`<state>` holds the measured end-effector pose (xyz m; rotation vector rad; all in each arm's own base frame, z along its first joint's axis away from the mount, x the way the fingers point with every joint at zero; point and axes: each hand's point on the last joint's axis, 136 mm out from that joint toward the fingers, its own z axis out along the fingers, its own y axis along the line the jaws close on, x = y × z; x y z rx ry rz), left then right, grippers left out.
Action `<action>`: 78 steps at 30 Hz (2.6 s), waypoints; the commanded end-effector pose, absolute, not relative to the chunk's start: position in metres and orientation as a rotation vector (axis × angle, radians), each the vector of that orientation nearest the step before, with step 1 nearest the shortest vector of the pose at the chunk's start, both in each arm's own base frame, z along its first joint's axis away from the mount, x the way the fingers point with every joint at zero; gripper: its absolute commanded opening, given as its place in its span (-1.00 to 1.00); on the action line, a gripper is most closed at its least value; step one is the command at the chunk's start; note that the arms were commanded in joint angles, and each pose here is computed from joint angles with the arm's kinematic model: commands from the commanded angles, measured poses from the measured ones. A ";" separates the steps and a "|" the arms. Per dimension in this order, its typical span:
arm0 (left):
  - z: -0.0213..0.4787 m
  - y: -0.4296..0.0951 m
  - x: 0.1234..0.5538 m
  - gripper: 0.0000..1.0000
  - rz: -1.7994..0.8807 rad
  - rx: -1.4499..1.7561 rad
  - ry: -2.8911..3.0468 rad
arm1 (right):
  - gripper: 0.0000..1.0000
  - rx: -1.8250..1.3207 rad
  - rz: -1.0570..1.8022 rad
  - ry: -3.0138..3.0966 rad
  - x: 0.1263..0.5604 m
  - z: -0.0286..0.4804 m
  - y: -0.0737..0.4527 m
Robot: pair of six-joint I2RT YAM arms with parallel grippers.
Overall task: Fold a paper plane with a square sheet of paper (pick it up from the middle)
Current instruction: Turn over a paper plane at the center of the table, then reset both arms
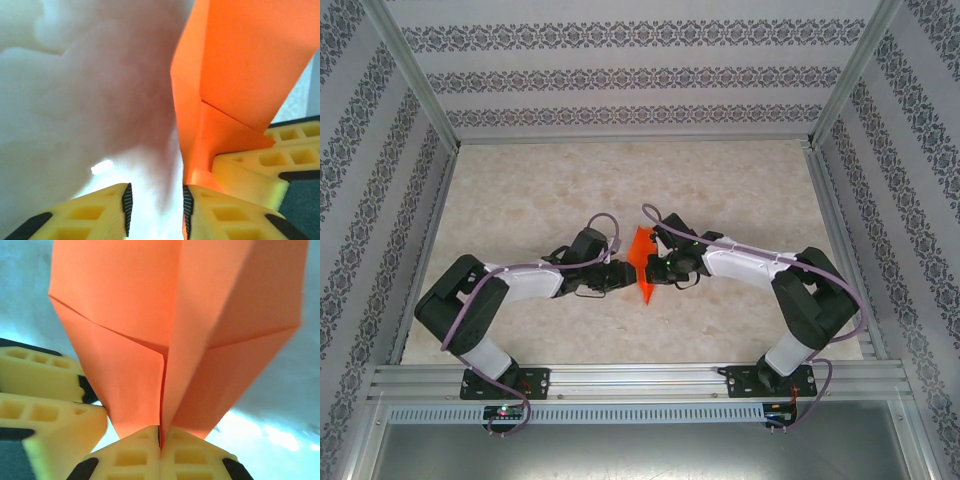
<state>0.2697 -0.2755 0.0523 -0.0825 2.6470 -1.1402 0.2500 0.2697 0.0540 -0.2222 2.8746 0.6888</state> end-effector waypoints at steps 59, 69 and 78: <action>0.049 -0.220 0.237 0.03 -1.100 -0.103 2.706 | -0.70 -0.541 0.047 3.032 0.228 0.004 0.294; 0.064 -0.211 0.242 0.03 -1.001 -0.055 2.699 | -0.45 -0.499 0.207 2.964 0.231 0.038 0.300; 0.119 -0.139 0.288 0.46 -0.345 0.040 2.574 | 0.03 -0.545 0.451 2.800 0.240 0.109 0.264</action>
